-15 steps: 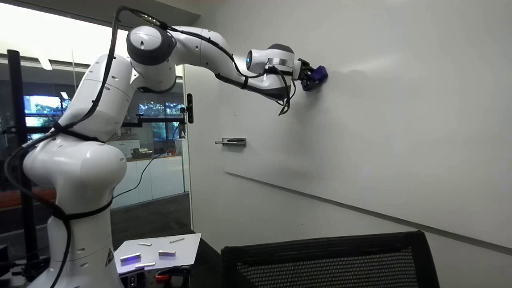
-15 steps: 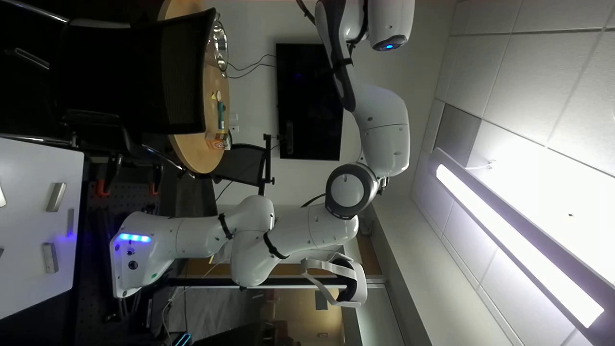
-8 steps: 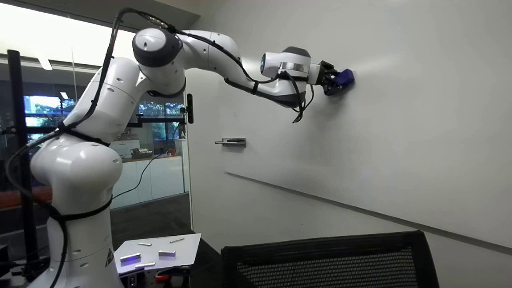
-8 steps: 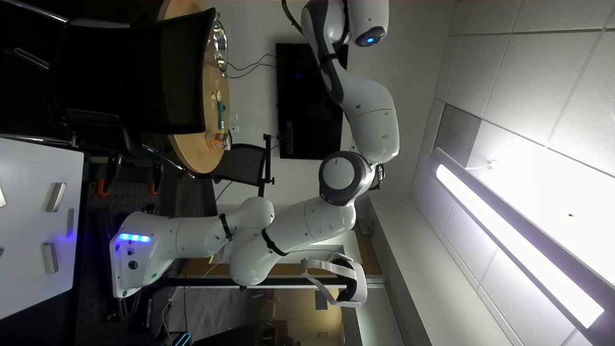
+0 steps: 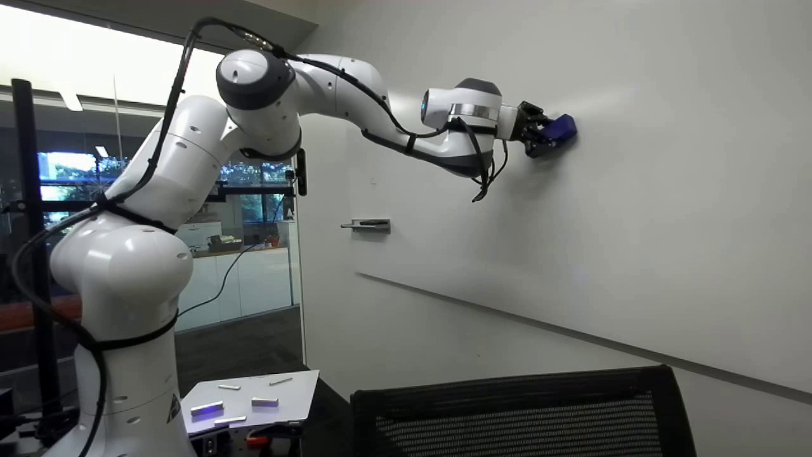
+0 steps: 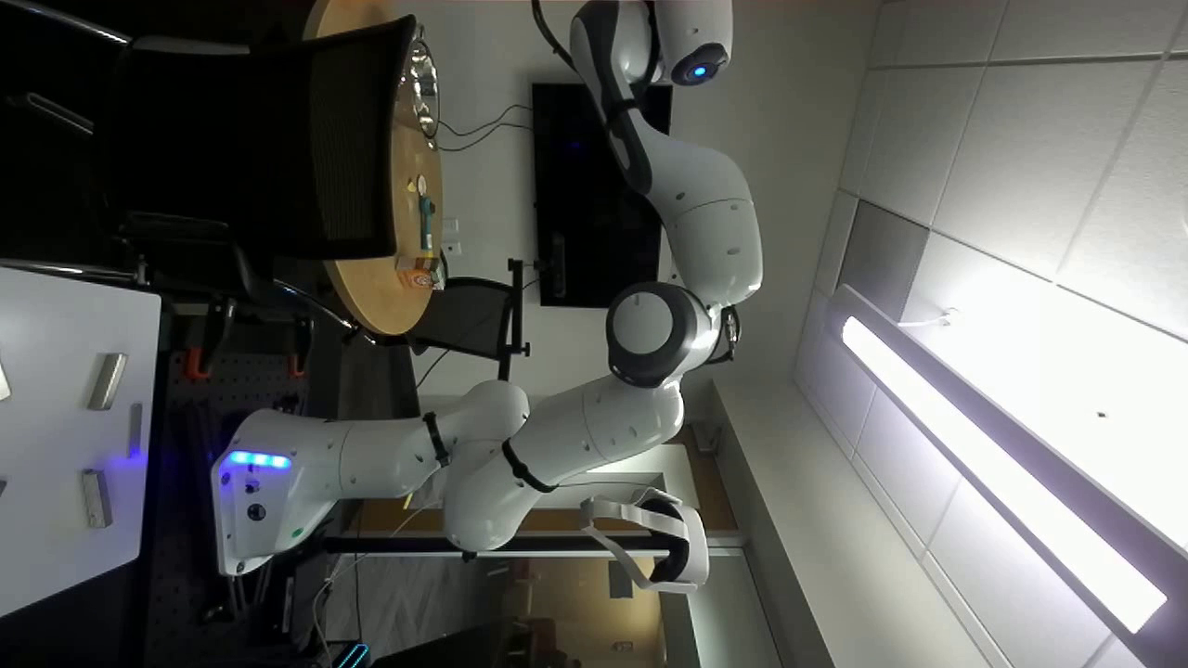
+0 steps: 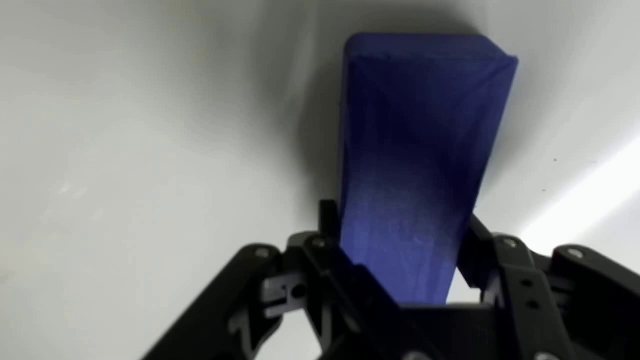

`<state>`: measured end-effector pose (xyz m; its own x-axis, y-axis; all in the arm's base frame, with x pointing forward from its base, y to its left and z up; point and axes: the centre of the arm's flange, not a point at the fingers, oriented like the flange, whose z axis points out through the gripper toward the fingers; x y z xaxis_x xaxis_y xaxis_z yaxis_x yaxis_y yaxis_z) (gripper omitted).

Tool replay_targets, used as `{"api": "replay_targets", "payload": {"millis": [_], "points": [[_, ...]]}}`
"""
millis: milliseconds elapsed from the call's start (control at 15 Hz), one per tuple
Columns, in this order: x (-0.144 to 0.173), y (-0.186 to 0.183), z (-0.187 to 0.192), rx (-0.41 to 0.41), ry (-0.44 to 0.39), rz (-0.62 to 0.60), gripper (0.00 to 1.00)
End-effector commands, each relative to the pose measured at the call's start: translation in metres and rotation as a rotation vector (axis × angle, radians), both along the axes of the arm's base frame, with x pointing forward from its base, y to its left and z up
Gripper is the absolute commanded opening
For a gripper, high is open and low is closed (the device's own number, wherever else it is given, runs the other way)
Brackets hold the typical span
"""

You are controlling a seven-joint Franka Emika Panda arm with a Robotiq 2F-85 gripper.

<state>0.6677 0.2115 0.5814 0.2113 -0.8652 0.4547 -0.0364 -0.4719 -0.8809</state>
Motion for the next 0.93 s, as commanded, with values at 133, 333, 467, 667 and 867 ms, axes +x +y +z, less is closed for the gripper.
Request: {"api": "replay_targets", "payload": {"millis": [133,333,467,667,867], "points": [[-0.031,0.022,-0.012,-0.054,-0.028,0.098,0.31],[-0.059,0.032,-0.011,-0.108,-0.038,0.189,0.31],[-0.078,0.048,-0.007,-0.141,-0.046,0.262,0.31],[-0.106,0.077,-0.004,-0.17,-0.064,0.36,0.31],[-0.126,0.098,0.0,-0.193,-0.082,0.431,0.31]]}}
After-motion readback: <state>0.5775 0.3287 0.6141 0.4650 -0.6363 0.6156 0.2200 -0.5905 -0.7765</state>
